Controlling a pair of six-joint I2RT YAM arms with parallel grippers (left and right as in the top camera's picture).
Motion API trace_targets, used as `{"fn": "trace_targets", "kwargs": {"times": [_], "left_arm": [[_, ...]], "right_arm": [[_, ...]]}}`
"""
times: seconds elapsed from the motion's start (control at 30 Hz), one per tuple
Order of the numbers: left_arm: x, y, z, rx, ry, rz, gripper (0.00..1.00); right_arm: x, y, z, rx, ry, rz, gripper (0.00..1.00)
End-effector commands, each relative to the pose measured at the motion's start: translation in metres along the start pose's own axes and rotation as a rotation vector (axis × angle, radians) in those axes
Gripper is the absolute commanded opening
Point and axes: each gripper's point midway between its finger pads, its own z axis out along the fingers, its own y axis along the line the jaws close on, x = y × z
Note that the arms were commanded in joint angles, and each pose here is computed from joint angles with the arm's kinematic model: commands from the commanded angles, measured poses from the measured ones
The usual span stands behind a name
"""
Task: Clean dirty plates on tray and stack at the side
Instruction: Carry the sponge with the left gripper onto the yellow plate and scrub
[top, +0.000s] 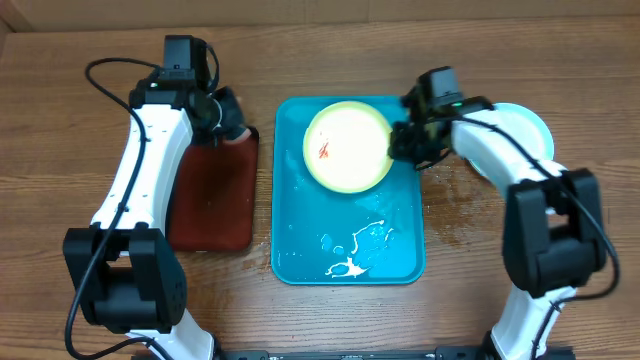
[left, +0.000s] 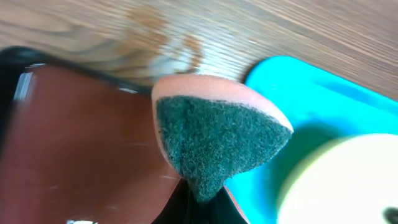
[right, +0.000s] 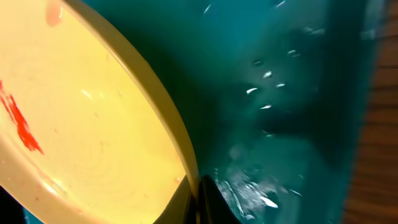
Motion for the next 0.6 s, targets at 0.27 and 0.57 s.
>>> {"fn": "trace_targets", "kwargs": {"times": [0.27,0.57], "left_arm": [[0.030,-0.122,-0.005,0.223,-0.060,0.238,0.04],[0.054,-0.164,0.034,0.150,-0.129,0.343,0.04]], "right_arm": [[-0.012,-0.008,0.028,0.090,-0.044,0.035,0.04],[-0.013,-0.001,0.029,0.050,-0.041,0.065,0.12]]}}
